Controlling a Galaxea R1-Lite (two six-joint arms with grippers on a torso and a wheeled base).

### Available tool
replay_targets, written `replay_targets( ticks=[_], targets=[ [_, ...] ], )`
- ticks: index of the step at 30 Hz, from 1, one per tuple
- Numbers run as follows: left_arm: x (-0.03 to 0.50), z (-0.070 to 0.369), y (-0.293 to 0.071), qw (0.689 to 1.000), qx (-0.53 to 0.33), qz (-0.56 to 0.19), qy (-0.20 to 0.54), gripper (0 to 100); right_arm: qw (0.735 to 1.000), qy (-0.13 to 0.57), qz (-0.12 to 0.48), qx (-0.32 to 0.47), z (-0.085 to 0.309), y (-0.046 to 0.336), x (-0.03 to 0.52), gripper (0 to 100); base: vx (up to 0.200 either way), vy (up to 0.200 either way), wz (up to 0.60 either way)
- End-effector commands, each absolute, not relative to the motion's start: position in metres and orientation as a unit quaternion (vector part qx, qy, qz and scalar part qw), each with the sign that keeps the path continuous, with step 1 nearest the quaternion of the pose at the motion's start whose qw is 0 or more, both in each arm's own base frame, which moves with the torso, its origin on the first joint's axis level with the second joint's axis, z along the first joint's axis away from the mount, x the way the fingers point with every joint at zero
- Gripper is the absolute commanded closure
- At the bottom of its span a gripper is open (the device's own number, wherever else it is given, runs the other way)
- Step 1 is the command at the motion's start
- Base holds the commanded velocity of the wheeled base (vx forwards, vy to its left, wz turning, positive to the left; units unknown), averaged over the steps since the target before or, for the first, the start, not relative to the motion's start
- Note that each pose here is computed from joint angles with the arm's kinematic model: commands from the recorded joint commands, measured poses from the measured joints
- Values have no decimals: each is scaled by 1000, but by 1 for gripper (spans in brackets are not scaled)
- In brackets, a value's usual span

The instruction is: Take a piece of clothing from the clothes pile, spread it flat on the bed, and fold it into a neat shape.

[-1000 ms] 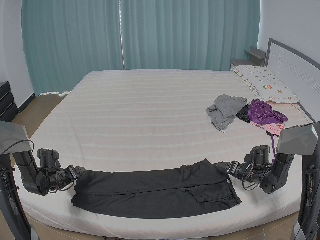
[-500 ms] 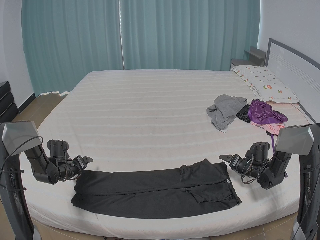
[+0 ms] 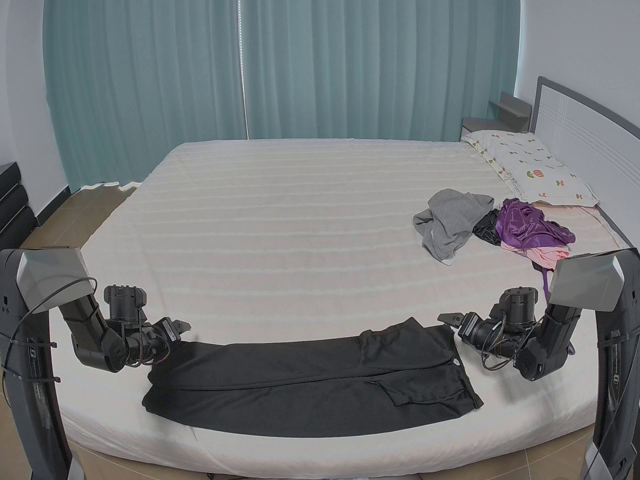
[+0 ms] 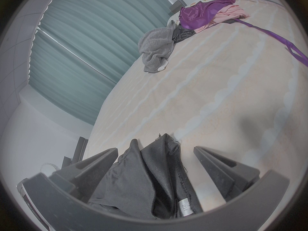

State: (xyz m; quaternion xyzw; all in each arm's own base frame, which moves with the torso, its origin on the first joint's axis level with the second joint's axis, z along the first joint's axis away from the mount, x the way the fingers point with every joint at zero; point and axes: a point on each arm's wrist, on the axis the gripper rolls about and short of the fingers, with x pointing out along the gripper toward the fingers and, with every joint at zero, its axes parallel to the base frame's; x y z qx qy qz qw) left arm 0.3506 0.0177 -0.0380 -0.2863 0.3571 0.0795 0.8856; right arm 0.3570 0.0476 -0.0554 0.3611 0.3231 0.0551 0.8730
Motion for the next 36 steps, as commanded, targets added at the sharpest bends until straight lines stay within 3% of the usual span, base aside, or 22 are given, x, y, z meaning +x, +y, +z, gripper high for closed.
replay_targets(
  ticks=[1, 12, 19, 36],
  targets=[
    [348, -40, 17, 883, -286, 82, 363, 100, 873, 325, 56, 361, -56, 48, 357, 0, 0, 0, 0],
    [351, -42, 26, 885, -281, 127, 349, 100, 873, 327, 54, 358, -58, 48, 359, 0, 0, 0, 0],
    [355, -38, 29, 881, -309, 138, 331, 100, 884, 313, 31, 346, -65, 51, 368, 0, 0, 0, 0],
    [358, -34, 39, 882, -317, 146, 316, 100, 881, 323, 26, 344, -63, 54, 381, 0, 0, 0, 0]
  ],
)
